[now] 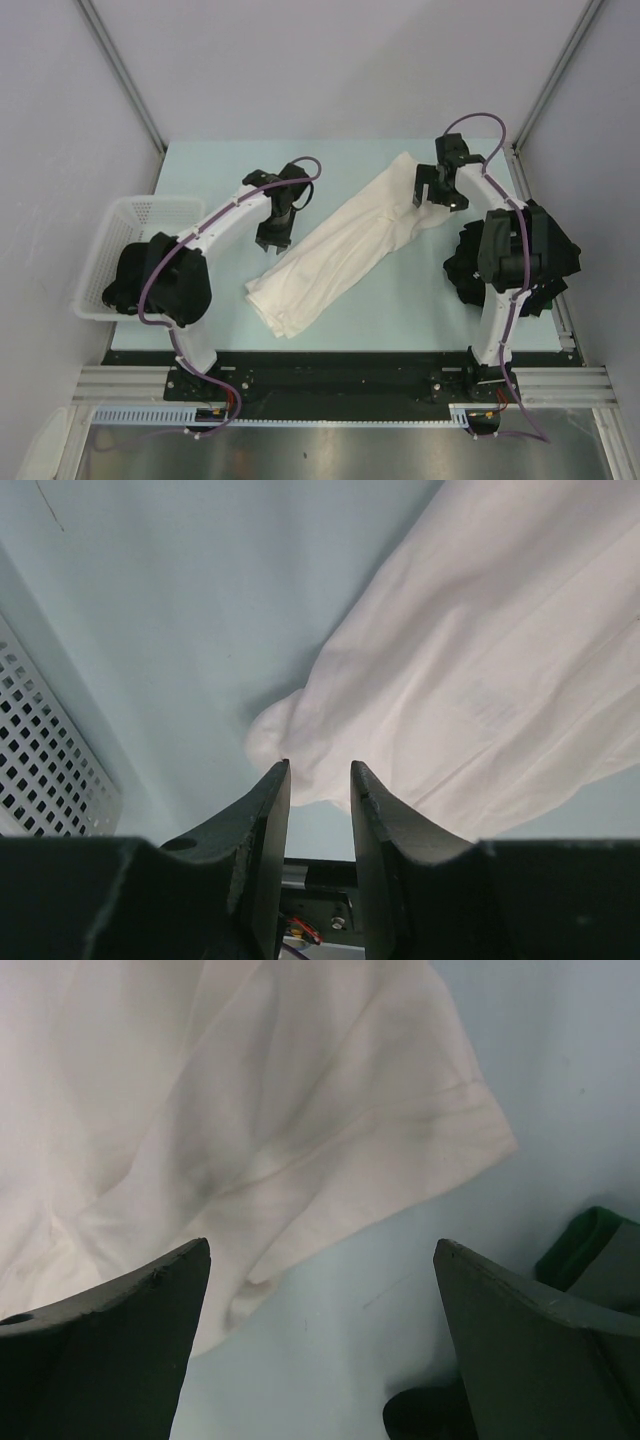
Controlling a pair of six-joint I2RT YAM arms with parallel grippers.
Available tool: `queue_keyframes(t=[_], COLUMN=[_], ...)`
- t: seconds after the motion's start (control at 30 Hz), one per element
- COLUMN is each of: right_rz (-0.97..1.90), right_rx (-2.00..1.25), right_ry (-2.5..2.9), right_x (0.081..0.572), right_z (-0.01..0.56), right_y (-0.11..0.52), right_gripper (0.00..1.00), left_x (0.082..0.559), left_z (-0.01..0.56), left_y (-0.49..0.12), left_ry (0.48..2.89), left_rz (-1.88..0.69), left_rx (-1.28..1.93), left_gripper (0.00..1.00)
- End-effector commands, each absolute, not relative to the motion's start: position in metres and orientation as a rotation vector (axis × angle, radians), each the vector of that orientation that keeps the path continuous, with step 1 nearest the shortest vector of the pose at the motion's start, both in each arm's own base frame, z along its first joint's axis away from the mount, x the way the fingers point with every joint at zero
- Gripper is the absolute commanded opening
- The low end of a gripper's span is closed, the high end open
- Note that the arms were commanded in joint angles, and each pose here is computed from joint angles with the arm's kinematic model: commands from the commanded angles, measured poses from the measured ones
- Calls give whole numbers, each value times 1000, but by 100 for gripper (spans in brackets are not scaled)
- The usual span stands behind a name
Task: Fold and stack the t-shirts
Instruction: Rotate the tshirt 75 degrees
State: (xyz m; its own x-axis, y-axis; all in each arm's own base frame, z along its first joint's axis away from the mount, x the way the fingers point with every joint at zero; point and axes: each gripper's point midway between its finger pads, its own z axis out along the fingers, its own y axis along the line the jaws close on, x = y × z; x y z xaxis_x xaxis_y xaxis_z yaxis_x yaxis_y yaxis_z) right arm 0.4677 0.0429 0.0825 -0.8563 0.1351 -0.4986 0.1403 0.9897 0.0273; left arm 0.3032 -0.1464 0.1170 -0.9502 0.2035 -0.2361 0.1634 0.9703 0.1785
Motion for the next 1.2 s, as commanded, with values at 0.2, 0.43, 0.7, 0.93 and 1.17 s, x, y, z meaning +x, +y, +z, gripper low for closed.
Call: queue_keyframes(t=[0.2, 0.43, 0.7, 0.93, 1.17], right_rz=[-201, -253, -234, -147, -78], right_rx=[187, 247, 294, 332, 346], right_ry=[2523, 2554, 2600, 2619, 2631], right_x=[506, 503, 508, 518, 524], right_z=[108, 94, 64, 45, 34], right_y=[11, -11, -20, -16, -7], right_gripper=[100, 100, 100, 98, 66], left_x=[296, 296, 291, 285, 276], left_z=[125, 121, 127, 134, 134], left_y=[-149, -151, -146, -137, -131], left_ry=[2817, 2820, 2821, 2822, 2832], left_rz=[150, 131, 154, 193, 209], left_rx=[225, 221, 233, 230, 217], left_gripper=[36, 36, 36, 36, 36])
